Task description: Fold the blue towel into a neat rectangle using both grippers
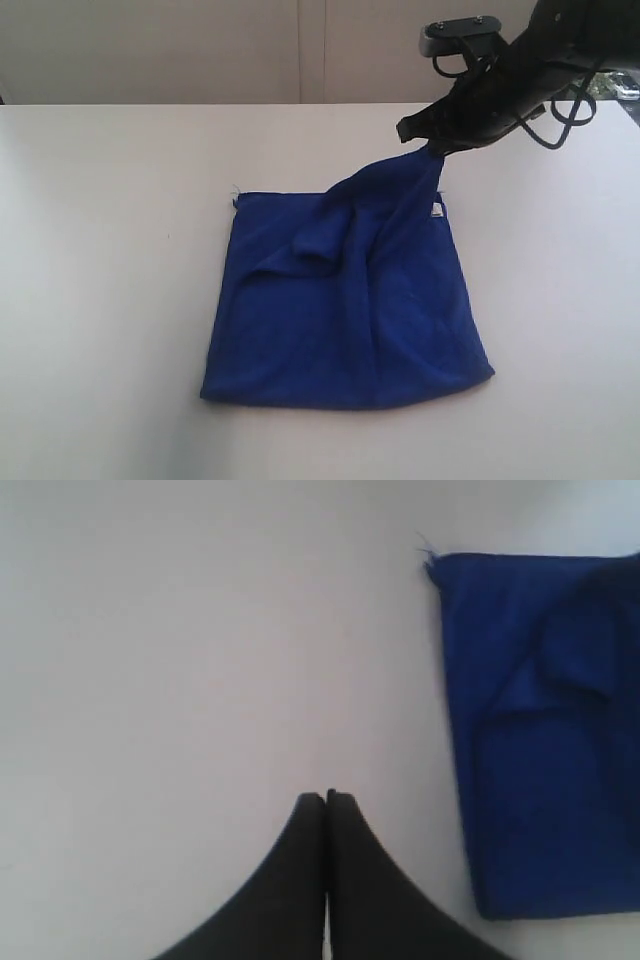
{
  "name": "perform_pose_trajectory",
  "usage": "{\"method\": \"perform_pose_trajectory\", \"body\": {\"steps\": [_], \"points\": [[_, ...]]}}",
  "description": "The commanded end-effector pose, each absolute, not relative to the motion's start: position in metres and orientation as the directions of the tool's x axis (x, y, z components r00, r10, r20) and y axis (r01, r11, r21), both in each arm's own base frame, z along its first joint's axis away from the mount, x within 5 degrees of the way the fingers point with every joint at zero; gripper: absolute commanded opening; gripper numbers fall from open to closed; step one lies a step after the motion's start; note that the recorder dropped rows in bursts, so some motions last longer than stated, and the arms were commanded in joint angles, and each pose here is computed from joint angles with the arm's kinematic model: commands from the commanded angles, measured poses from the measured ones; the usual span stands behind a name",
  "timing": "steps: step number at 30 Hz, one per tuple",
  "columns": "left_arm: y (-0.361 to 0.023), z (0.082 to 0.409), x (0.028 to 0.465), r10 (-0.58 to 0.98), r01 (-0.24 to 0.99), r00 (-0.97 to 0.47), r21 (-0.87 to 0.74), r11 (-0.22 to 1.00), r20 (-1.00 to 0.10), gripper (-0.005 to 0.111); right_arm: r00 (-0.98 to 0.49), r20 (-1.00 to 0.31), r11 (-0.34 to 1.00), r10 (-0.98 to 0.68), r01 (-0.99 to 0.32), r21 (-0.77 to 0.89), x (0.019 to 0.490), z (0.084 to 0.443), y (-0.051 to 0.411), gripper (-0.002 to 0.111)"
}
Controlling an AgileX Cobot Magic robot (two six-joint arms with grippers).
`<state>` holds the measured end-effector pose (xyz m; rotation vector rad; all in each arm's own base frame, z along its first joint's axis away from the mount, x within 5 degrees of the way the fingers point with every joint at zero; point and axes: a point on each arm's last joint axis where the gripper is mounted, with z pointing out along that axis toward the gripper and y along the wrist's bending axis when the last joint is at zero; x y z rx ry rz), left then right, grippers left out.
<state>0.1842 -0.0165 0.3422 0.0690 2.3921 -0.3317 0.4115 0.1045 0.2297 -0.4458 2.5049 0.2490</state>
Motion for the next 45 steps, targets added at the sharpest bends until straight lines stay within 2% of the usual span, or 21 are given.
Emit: {"method": "perform_pose_trajectory", "body": {"steps": [1,4,7,11,20,25,33,37,45], "points": [[-0.03,0.321,0.203,-0.074,0.228,-0.752,-0.363,0.903,-0.655,0.0,-0.765,-0.592,0.932,-0.251,-0.357,0.066,0.413,0.233,0.101,0.0],[-0.044,0.301,0.232,-0.078,0.314,-0.752,-0.46,0.83,-0.654,0.0,-0.767,-0.591,0.931,-0.252,-0.358,0.067,0.413,0.233,0.101,0.0],[-0.062,0.277,0.251,-0.047,0.323,-0.785,-0.473,0.819,-0.618,0.0,-0.767,-0.589,0.931,-0.253,-0.358,0.067,0.413,0.233,0.101,0.0],[-0.111,0.236,0.273,0.004,0.361,-0.829,-0.53,0.767,-0.559,0.0,-0.77,-0.585,0.931,-0.254,-0.359,0.069,0.412,0.233,0.101,0.0],[-0.162,0.206,0.309,0.012,0.411,-0.843,-0.63,0.659,-0.537,0.0,-0.779,-0.575,0.936,-0.25,-0.347,0.064,0.412,0.232,0.1,0.0],[-0.172,0.2,0.321,0.025,0.422,-0.85,-0.652,0.63,-0.526,0.0,-0.793,-0.561,0.962,-0.236,-0.271,-0.022,0.414,0.231,0.09,0.0],[-0.175,0.193,0.336,0.022,0.425,-0.842,-0.636,0.644,-0.539,0.0,-0.813,-0.53,0.966,-0.242,-0.252,-0.055,0.413,0.226,0.086,0.0],[-0.175,0.184,0.34,-0.001,0.394,-0.853,-0.643,0.657,-0.523,0.0,-0.838,-0.487,0.966,-0.247,-0.253,-0.053,0.414,0.214,0.086,0.0],[-0.181,0.175,0.349,0.011,0.409,-0.852,-0.654,0.636,-0.523,0.0,-0.887,-0.399,0.972,-0.234,-0.227,-0.065,0.416,0.187,0.083,0.0]]}}
